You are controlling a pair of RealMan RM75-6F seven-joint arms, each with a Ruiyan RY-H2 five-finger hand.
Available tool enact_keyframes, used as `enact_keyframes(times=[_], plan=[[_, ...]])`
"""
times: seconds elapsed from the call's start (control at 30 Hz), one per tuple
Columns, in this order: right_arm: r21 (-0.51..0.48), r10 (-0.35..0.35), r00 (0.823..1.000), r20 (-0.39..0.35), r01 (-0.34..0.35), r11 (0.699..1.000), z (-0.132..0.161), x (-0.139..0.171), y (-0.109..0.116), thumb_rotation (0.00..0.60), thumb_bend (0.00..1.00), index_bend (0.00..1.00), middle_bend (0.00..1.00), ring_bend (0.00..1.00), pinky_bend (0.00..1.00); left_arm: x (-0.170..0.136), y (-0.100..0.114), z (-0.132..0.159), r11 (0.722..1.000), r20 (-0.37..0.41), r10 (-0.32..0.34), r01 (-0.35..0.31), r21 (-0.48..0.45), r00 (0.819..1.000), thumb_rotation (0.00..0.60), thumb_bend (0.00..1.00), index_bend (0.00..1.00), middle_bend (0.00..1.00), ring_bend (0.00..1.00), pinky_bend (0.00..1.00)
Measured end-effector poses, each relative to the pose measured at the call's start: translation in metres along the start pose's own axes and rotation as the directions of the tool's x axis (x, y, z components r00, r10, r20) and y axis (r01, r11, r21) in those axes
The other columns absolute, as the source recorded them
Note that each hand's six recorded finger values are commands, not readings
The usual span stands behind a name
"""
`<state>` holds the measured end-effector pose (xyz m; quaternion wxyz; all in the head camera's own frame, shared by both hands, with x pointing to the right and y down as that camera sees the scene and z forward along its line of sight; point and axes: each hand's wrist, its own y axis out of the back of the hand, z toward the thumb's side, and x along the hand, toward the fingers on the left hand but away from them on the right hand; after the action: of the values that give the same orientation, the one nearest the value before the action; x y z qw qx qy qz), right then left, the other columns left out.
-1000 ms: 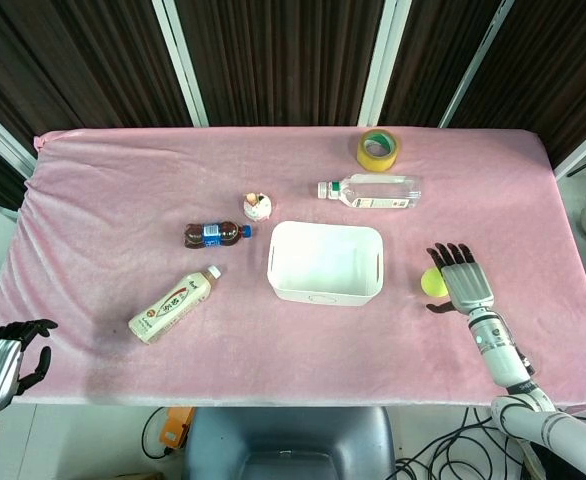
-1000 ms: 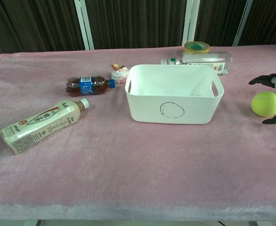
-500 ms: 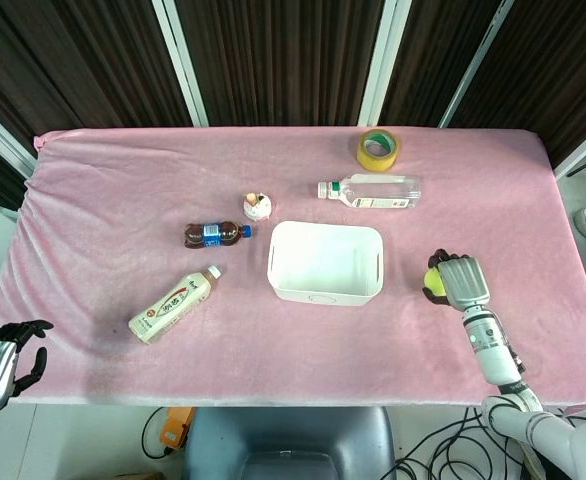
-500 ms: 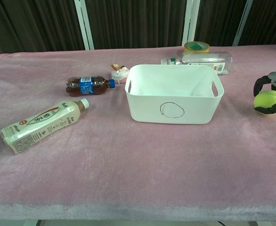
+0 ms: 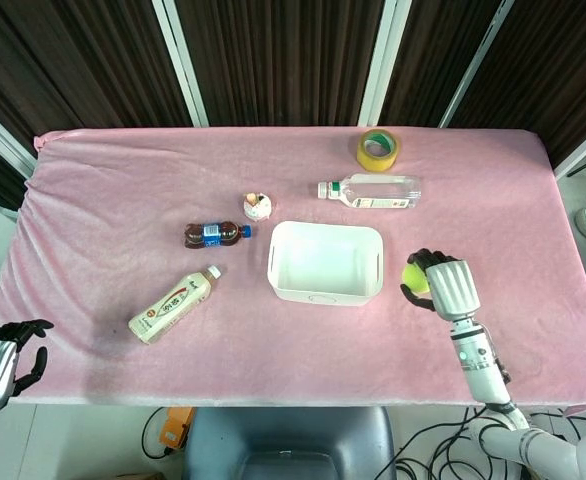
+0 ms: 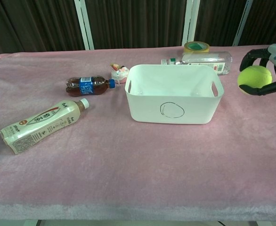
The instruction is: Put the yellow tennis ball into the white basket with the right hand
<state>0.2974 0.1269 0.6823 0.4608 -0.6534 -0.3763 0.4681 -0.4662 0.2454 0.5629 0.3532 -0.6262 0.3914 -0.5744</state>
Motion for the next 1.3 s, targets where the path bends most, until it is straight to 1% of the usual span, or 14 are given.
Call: enact_keyframes(times=[0.1, 0.2, 0.3, 0.37, 0.47, 0.53, 0.6, 0.63, 0.7, 0.97, 1.07, 1.17, 1.2, 1.3], plan=[[-0.056, -0.068, 0.996, -0.061, 0.065, 0.996, 0.033, 0.000, 0.019, 0.600, 0.80, 0.86, 0.53, 0.67, 0.79, 0.000, 0.000, 0.000, 1.000, 0.001, 0.001, -0.001, -0.002, 1.000, 0.600, 0.53, 0.37, 0.45, 0.39, 0.44], [-0.089, -0.105, 0.989, -0.105, 0.096, 0.991, 0.061, -0.009, 0.031, 0.600, 0.80, 0.85, 0.53, 0.67, 0.79, 0.000, 0.001, -0.001, 1.000, 0.000, 0.003, -0.003, -0.005, 1.000, 0.600, 0.53, 0.37, 0.45, 0.39, 0.44], [-0.085, -0.124, 0.985, -0.121, 0.114, 0.990, 0.076, -0.022, 0.034, 0.600, 0.80, 0.81, 0.53, 0.64, 0.76, -0.001, 0.002, -0.002, 1.000, -0.003, 0.009, -0.009, -0.009, 1.000, 0.600, 0.53, 0.37, 0.45, 0.39, 0.44], [-0.067, -0.120, 0.986, -0.117, 0.113, 0.991, 0.080, -0.029, 0.030, 0.600, 0.76, 0.71, 0.50, 0.56, 0.70, -0.001, 0.003, -0.003, 1.000, -0.002, 0.010, -0.010, -0.010, 1.000, 0.600, 0.53, 0.37, 0.45, 0.39, 0.44], [-0.056, -0.073, 0.991, -0.109, 0.068, 0.996, 0.082, -0.040, 0.018, 0.600, 0.53, 0.45, 0.34, 0.30, 0.48, -0.001, 0.003, -0.003, 1.000, -0.001, 0.008, -0.008, -0.010, 1.000, 0.600, 0.53, 0.37, 0.45, 0.39, 0.44], [-0.075, -0.023, 0.994, -0.108, 0.015, 0.997, 0.084, -0.045, 0.009, 0.600, 0.35, 0.27, 0.19, 0.11, 0.30, -0.001, 0.003, -0.003, 1.000, -0.002, 0.009, -0.009, -0.011, 1.000, 0.600, 0.53, 0.37, 0.45, 0.39, 0.44], [-0.090, 0.022, 0.994, -0.106, -0.032, 0.995, 0.085, -0.047, 0.002, 0.600, 0.24, 0.15, 0.07, 0.02, 0.21, -0.001, 0.003, -0.003, 1.000, -0.004, 0.011, -0.011, -0.012, 1.000, 0.600, 0.53, 0.37, 0.45, 0.39, 0.44], [-0.092, 0.033, 0.994, -0.104, -0.042, 0.995, 0.085, -0.047, 0.001, 0.600, 0.21, 0.08, 0.03, 0.00, 0.20, -0.001, 0.004, -0.004, 1.000, -0.005, 0.012, -0.012, -0.013, 1.000, 0.600, 0.53, 0.37, 0.45, 0.39, 0.44], [-0.088, 0.036, 0.994, -0.106, -0.045, 0.995, 0.083, -0.046, 0.002, 0.600, 0.18, 0.02, 0.00, 0.00, 0.19, -0.001, 0.003, -0.003, 1.000, -0.005, 0.012, -0.012, -0.013, 1.000, 0.600, 0.53, 0.37, 0.45, 0.39, 0.44], [-0.090, 0.008, 0.995, -0.103, -0.018, 0.996, 0.073, -0.033, 0.019, 0.600, 0.18, 0.00, 0.00, 0.00, 0.20, -0.001, 0.003, -0.002, 1.000, 0.000, 0.009, -0.009, -0.010, 1.000, 0.600, 0.53, 0.37, 0.45, 0.39, 0.44], [-0.050, 0.008, 0.998, -0.064, -0.012, 0.999, 0.057, -0.015, 0.028, 0.600, 0.18, 0.04, 0.01, 0.00, 0.20, 0.001, 0.001, -0.001, 1.000, 0.002, 0.003, -0.003, -0.008, 1.000, 0.600, 0.53, 0.37, 0.45, 0.39, 0.44], [-0.005, 0.020, 1.000, 0.019, -0.020, 1.000, 0.034, 0.018, 0.046, 0.600, 0.18, 0.05, 0.03, 0.00, 0.20, 0.001, 0.000, 0.000, 1.000, 0.004, 0.004, -0.004, 0.004, 1.000, 0.600, 0.53, 0.37, 0.45, 0.39, 0.44], [0.013, 0.027, 0.997, 0.067, -0.028, 1.000, 0.023, 0.035, 0.054, 0.600, 0.18, 0.05, 0.03, 0.00, 0.20, 0.002, 0.000, 0.000, 1.000, 0.006, 0.005, -0.005, 0.008, 1.000, 0.600, 0.53, 0.37, 0.45, 0.39, 0.44], [0.043, 0.042, 0.982, 0.184, -0.051, 0.998, -0.007, 0.075, 0.077, 0.600, 0.18, 0.04, 0.03, 0.00, 0.20, 0.003, -0.001, 0.003, 1.000, 0.012, 0.002, -0.002, 0.005, 1.000, 0.600, 0.53, 0.37, 0.45, 0.39, 0.44]])
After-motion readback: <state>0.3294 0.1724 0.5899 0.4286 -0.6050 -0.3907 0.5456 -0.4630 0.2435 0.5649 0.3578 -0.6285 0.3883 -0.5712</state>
